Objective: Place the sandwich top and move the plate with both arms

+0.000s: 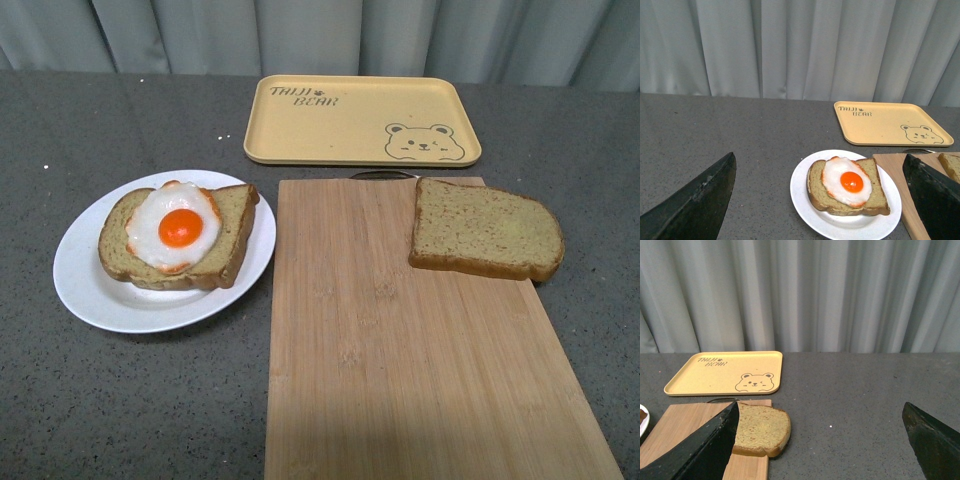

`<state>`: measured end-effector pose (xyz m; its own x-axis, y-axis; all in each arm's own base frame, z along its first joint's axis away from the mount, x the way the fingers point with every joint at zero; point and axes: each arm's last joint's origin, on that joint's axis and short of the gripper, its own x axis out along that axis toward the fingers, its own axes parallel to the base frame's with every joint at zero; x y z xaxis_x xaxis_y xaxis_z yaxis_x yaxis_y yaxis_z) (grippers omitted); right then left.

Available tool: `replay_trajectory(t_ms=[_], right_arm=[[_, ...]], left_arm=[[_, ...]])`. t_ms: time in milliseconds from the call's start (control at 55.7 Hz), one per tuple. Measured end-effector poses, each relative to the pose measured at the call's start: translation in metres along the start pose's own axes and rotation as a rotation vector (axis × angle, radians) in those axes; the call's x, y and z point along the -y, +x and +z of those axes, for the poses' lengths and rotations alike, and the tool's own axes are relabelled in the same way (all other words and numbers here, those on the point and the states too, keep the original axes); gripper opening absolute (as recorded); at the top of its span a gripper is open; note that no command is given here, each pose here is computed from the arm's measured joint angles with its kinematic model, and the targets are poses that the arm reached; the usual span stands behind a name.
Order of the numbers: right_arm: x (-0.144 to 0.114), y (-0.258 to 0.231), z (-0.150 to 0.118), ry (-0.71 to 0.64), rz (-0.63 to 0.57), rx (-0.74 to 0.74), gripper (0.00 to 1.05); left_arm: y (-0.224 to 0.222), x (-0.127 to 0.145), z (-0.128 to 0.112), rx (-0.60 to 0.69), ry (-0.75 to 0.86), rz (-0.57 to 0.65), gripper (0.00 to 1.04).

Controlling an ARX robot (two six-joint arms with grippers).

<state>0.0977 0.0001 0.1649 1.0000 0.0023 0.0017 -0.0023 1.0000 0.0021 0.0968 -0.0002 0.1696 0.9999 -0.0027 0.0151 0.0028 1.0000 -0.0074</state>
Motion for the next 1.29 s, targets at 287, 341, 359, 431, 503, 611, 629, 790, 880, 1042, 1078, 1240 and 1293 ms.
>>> replay_trajectory(t_ms=[287,341,359,431,503,611,629,790,880,1042,1078,1240,1293], right_arm=[[0.000,0.000,0.000,0.000,0.000,0.000,0.95],[0.000,0.000,0.000,0.000,0.000,0.000,0.95],[0.000,0.000,0.000,0.000,0.000,0.000,0.95],[0.000,0.000,0.000,0.000,0.000,0.000,0.95],[0.000,0.000,0.000,0.000,0.000,0.000,0.95],[0.000,0.000,0.000,0.000,0.000,0.000,0.95],[0.000,0.000,0.000,0.000,0.000,0.000,0.95],[0.000,0.000,0.000,0.000,0.000,0.000,0.95],[0.000,0.001,0.000,-0.023,-0.030,0.004,0.95],[0.005,0.013,0.001,-0.259,-0.410,-0.075,0.95],[0.008,0.017,-0.001,-0.278,-0.421,-0.119,0.95],[0.030,0.051,-0.006,-0.215,-0.341,-0.284,0.95],[0.035,0.062,-0.008,-0.171,-0.311,-0.332,0.95]], left_arm=[[0.000,0.000,0.000,0.000,0.000,0.000,0.98],[0.000,0.000,0.000,0.000,0.000,0.000,0.98],[0.000,0.000,0.000,0.000,0.000,0.000,0.98],[0.000,0.000,0.000,0.000,0.000,0.000,0.98],[0.000,0.000,0.000,0.000,0.000,0.000,0.98],[0.000,0.000,0.000,0.000,0.000,0.000,0.98],[0.000,0.000,0.000,0.000,0.000,0.000,0.98],[0.000,0.000,0.000,0.000,0.000,0.000,0.98],[0.000,0.000,0.000,0.000,0.000,0.000,0.98],[0.000,0.000,0.000,0.000,0.000,0.000,0.98],[0.000,0.000,0.000,0.000,0.000,0.000,0.98],[0.000,0.000,0.000,0.000,0.000,0.000,0.98],[0.000,0.000,0.000,0.000,0.000,0.000,0.98]])
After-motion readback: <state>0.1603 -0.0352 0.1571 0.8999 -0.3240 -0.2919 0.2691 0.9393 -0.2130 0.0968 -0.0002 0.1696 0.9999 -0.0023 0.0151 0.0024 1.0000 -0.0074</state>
